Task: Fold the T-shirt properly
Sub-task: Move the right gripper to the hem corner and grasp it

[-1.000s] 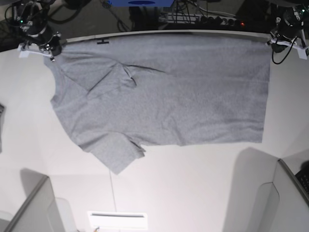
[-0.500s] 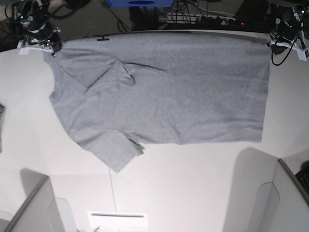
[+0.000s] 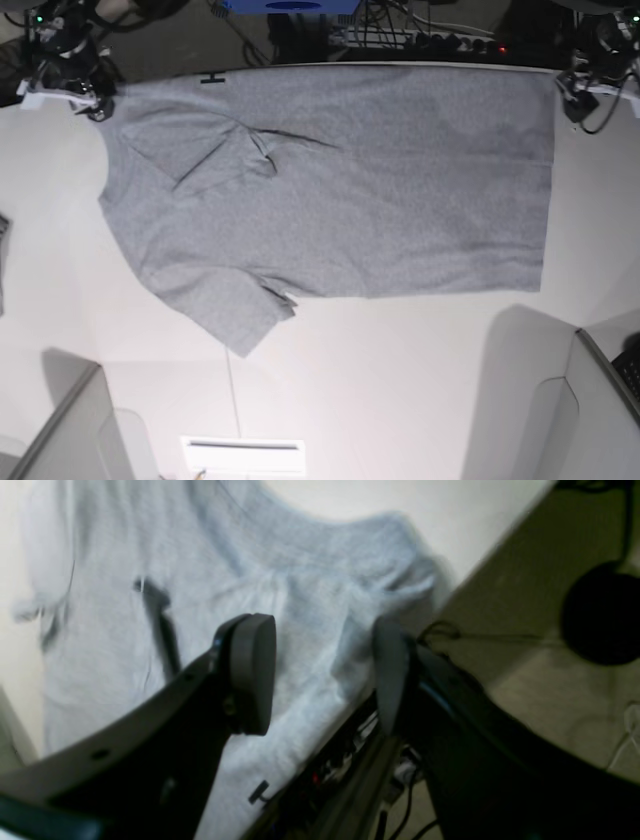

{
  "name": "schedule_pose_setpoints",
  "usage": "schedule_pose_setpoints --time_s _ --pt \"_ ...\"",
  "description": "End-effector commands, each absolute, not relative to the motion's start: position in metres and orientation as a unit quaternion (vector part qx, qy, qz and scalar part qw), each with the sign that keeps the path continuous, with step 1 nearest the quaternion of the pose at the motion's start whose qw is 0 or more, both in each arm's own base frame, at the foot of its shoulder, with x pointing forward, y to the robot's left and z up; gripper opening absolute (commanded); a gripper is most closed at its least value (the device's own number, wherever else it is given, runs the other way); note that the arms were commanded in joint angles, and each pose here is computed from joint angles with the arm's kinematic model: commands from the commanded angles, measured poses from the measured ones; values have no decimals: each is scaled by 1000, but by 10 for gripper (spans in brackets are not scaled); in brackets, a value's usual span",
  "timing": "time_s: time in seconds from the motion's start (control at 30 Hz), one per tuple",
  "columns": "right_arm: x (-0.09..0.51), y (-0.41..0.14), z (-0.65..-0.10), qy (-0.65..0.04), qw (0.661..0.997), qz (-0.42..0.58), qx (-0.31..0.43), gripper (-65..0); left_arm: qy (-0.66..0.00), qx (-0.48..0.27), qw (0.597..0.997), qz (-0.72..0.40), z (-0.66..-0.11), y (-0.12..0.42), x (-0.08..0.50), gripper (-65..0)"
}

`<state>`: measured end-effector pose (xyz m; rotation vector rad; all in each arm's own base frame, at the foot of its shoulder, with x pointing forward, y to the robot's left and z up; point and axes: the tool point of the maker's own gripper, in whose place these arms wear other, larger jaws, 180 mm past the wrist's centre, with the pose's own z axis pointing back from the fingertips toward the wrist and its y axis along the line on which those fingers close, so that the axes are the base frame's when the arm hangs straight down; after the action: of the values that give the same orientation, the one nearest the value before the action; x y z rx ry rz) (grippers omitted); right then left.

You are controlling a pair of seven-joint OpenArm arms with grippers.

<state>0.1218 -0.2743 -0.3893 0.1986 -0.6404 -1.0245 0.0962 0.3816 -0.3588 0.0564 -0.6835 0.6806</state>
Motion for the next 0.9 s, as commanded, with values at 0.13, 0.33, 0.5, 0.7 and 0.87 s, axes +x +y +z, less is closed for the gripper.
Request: schedule_pose_setpoints --time_s 0.13,0.33,0.5,0.7,0.87 --pt "157 -289 -362 -360 811 -451 92 -357 -405 60 854 321 -311 407 121 -94" --pt "240 -260 -328 -416 830 -342 147 -359 -433 22 852 292 -287 386 168 -97" --pt "319 -249 -311 -431 852 -246 167 -359 -421 -44 866 265 -298 346 206 -197" --pt "405 -241 -316 -398 895 -127 157 -351 -422 -83 861 271 -308 320 219 -642" --pt "440 -223 -328 -360 919 -36 156 -344 -419 -91 860 278 -313 314 217 -650"
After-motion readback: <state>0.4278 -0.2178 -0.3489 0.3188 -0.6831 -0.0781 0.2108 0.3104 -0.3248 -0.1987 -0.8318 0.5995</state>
